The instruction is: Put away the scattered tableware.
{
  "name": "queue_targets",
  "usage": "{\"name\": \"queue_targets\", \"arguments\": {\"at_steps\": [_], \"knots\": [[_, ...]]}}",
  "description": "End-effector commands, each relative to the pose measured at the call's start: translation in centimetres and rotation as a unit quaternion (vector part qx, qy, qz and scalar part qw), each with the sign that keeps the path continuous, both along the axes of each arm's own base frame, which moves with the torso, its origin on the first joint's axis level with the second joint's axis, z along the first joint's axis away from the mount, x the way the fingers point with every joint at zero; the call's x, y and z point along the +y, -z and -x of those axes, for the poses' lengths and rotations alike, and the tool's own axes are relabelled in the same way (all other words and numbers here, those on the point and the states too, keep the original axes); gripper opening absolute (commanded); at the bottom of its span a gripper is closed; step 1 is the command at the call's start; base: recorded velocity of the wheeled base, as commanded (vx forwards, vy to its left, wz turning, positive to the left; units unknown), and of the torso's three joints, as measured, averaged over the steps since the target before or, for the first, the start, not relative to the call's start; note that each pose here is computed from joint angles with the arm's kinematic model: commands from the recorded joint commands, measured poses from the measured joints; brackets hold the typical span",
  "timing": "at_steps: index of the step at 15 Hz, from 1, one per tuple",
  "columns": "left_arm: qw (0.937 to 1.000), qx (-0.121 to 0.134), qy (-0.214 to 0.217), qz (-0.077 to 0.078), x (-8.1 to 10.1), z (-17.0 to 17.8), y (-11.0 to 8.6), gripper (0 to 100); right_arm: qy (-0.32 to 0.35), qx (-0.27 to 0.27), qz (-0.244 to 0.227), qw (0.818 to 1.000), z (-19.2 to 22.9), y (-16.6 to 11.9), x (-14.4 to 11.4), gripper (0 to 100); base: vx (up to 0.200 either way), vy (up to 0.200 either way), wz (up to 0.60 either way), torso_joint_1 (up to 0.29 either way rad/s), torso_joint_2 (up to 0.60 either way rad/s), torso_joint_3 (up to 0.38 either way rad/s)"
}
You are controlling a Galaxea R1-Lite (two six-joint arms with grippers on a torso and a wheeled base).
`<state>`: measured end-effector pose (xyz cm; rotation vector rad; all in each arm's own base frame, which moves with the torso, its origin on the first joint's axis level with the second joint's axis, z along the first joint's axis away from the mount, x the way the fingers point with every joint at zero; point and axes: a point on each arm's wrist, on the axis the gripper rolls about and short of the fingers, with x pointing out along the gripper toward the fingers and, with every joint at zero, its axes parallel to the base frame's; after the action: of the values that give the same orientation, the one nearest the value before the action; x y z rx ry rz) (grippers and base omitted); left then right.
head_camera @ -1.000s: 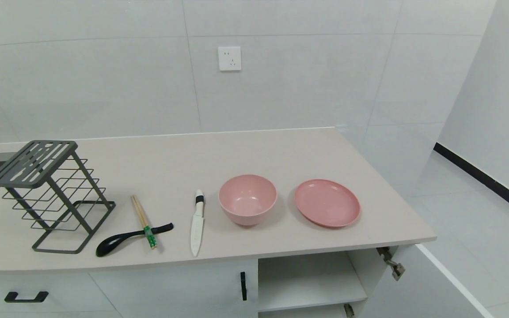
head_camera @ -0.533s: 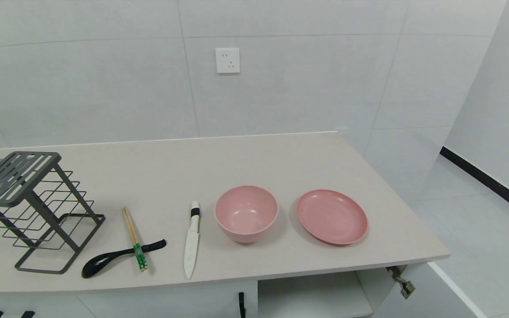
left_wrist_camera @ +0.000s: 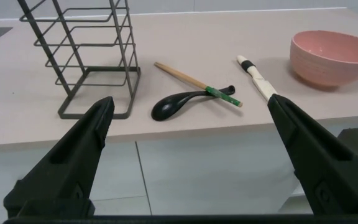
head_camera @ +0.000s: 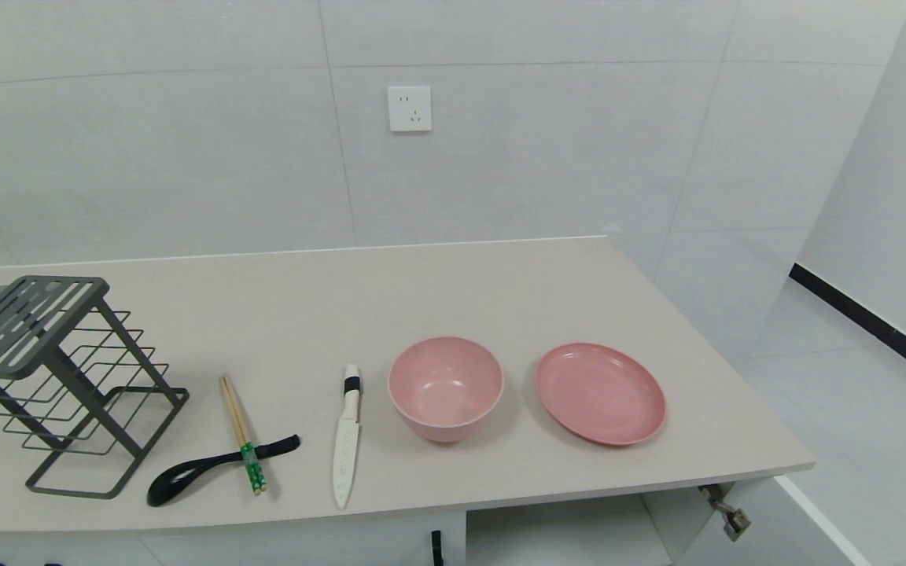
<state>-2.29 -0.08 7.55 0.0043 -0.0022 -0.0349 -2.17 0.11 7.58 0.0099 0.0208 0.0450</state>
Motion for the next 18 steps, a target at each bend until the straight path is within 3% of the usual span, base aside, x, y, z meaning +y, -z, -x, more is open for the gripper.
{"name": "queue_targets", "arguments": {"at_steps": [1, 5, 9, 11, 12, 13, 18], "knots": [[1.0, 0.0, 0.0, 0.0, 0.0, 0.0, 0.0, 100, 0.0, 0.0, 0.0, 1.0, 0.0, 0.0, 0.0, 100, 0.0, 0.0, 0.0, 0.144, -0.32, -0.154], [1.0, 0.0, 0.002, 0.002, 0.0, 0.0, 0.0, 100, 0.0, 0.0, 0.001, 1.0, 0.0, 0.0, 0.0, 100, 0.0, 0.0, 0.0, 0.223, -0.47, -0.235], [1.0, 0.0, 0.004, -0.002, 0.0, 0.0, 0.0, 100, -0.002, -0.003, 0.01, 1.0, 0.0, -0.1, 0.0, 100, 0.0, 0.0, 0.0, 0.029, -0.05, -0.024], [1.0, 0.0, 0.002, -0.002, 0.0, 0.0, 0.0, 100, -0.02, -0.103, -0.007, 0.994, 0.5, -3.1, 0.1, 100, 0.0, 0.0, 0.0, 0.0, 0.0, 0.0], [1.0, 0.0, 0.002, -0.002, 0.0, 0.0, 0.0, 100, -0.055, -0.115, -0.003, 0.992, 0.8, -4.4, 0.3, 100, 0.0, 0.0, 0.0, 0.0, 0.0, 0.0], [1.0, 0.0, 0.003, -0.002, 0.0, 0.0, 0.0, 100, -0.11, -0.07, -0.002, 0.991, 0.0, -6.2, 0.5, 100, 0.0, 0.0, 0.0, 0.0, 0.0, 0.0], [1.0, 0.0, 0.002, -0.003, 0.0, 0.0, 0.0, 100, -0.212, 0.068, -0.016, 0.975, -6.0, -9.8, 1.2, 100, 0.0, 0.0, 0.0, 0.0, 0.0, 0.0]]}}
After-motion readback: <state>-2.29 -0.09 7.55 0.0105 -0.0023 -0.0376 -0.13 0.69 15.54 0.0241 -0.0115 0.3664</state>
